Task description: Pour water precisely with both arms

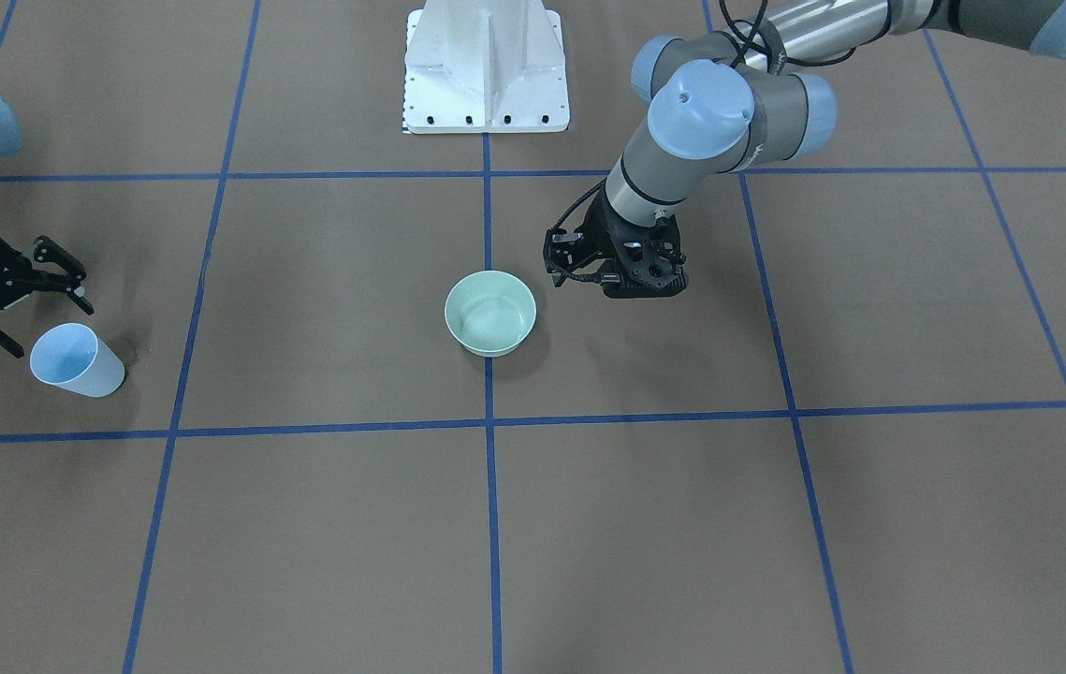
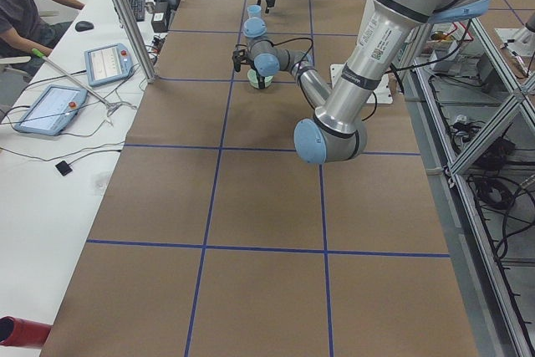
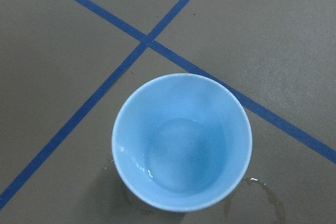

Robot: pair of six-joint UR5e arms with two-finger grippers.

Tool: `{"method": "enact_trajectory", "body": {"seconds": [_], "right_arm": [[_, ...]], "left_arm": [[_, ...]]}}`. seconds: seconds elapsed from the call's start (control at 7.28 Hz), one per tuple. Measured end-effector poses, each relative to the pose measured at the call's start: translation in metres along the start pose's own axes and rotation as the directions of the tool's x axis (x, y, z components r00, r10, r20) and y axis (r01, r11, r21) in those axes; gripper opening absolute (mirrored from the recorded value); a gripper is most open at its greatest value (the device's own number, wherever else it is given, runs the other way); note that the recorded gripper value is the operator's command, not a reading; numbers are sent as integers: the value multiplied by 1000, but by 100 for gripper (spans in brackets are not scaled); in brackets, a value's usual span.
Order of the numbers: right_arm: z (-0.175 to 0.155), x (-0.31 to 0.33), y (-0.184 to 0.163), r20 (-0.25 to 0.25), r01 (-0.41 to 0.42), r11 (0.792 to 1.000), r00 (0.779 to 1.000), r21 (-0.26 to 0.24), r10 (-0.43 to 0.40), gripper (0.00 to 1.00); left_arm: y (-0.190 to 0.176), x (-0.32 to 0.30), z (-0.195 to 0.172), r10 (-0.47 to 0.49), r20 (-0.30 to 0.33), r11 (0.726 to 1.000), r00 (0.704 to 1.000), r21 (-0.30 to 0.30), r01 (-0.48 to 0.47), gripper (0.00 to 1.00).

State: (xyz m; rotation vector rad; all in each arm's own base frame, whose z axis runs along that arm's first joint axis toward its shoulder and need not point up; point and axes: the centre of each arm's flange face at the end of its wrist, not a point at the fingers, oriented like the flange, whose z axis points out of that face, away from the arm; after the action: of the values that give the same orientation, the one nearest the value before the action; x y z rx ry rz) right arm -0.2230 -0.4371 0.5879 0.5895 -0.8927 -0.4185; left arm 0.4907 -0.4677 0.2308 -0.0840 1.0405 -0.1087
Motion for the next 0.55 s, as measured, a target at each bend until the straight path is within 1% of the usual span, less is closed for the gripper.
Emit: {"method": "enact_trajectory", "body": {"seconds": [0.27, 0.55], "right_arm": [[6, -5, -2, -17, -7, 1000, 1000, 12, 7, 99], [11, -9, 0, -24, 3, 999, 1000, 38, -2, 99]], "left_arm": [[0, -1, 0, 0, 1, 1000, 1000, 0, 0, 66], [0, -1, 0, -1, 1, 1000, 1000, 1, 1, 66]]}}
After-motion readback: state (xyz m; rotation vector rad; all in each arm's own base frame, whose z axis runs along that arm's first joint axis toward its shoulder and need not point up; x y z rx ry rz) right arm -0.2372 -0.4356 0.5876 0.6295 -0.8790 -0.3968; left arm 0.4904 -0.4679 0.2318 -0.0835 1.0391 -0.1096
